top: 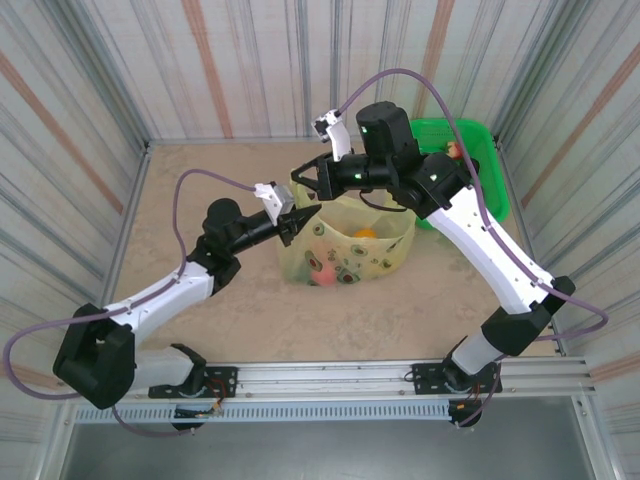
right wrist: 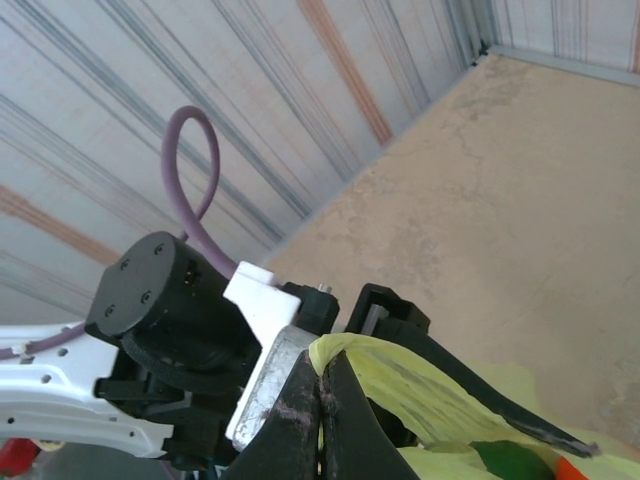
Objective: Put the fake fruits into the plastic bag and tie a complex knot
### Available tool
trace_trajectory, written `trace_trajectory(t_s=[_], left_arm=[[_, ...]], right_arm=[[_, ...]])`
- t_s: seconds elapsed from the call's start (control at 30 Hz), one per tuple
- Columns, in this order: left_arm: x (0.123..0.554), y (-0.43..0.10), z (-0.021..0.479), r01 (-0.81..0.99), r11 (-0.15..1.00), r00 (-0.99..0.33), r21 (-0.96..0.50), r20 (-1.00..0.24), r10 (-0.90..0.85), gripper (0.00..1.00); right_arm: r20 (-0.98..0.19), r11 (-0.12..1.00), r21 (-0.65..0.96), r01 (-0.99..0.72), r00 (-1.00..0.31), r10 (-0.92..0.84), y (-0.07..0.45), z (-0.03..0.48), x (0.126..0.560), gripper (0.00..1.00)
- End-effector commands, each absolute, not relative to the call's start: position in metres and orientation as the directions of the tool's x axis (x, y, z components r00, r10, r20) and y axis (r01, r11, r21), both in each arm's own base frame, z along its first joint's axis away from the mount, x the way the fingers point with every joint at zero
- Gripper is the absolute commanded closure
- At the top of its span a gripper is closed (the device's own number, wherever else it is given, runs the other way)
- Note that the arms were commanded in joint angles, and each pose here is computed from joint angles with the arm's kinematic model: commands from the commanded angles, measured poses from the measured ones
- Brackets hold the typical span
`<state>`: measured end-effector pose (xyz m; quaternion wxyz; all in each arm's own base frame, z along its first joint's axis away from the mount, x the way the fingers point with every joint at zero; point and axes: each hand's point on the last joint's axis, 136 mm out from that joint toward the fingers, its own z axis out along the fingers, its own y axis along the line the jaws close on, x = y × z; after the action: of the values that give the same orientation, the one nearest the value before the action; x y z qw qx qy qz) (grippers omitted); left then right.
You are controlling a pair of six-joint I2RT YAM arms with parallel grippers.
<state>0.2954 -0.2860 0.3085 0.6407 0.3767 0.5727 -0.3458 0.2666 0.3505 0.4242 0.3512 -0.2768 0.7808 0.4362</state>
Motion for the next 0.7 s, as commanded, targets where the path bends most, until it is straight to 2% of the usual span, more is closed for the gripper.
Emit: trace_trajectory(t_s=[0.0,0.07,0.17,0.23,0.4,0.67], left_arm=[[0.296,-0.288,0.323,0.872,0.481,0.135,0.096,-0.990,-0.047,0.72],[0.296,-0.289,0.323,0.873,0.479,0.132,0.093,-0.990,-0.049,0.73],[0.295,-0.291,0.321,0.878,0.471,0.124,0.087,-0.991,-0.048,0.81],[0.294,-0.292,0.317,0.881,0.467,0.111,0.080,-0.993,-0.039,0.88],[0.290,-0.289,0.306,0.879,0.472,0.081,0.072,-0.997,0.000,0.99],[0.289,-0.280,0.302,0.854,0.515,0.066,0.077,-0.997,0.039,1.00]], right_arm=[[-0.800,0.401,0.518,-0.756,-0.594,-0.086,0.356,0.441,0.262,1.00],[-0.796,0.389,0.526,-0.756,-0.599,-0.088,0.358,0.440,0.260,1.00],[-0.798,0.402,0.522,-0.752,-0.597,-0.082,0.356,0.439,0.261,1.00],[-0.804,0.438,0.511,-0.739,-0.592,-0.061,0.347,0.438,0.268,1.00],[-0.804,0.532,0.515,-0.672,-0.594,0.027,0.306,0.436,0.291,1.00],[-0.795,0.670,0.527,-0.523,-0.582,0.171,0.238,0.417,0.320,1.00]])
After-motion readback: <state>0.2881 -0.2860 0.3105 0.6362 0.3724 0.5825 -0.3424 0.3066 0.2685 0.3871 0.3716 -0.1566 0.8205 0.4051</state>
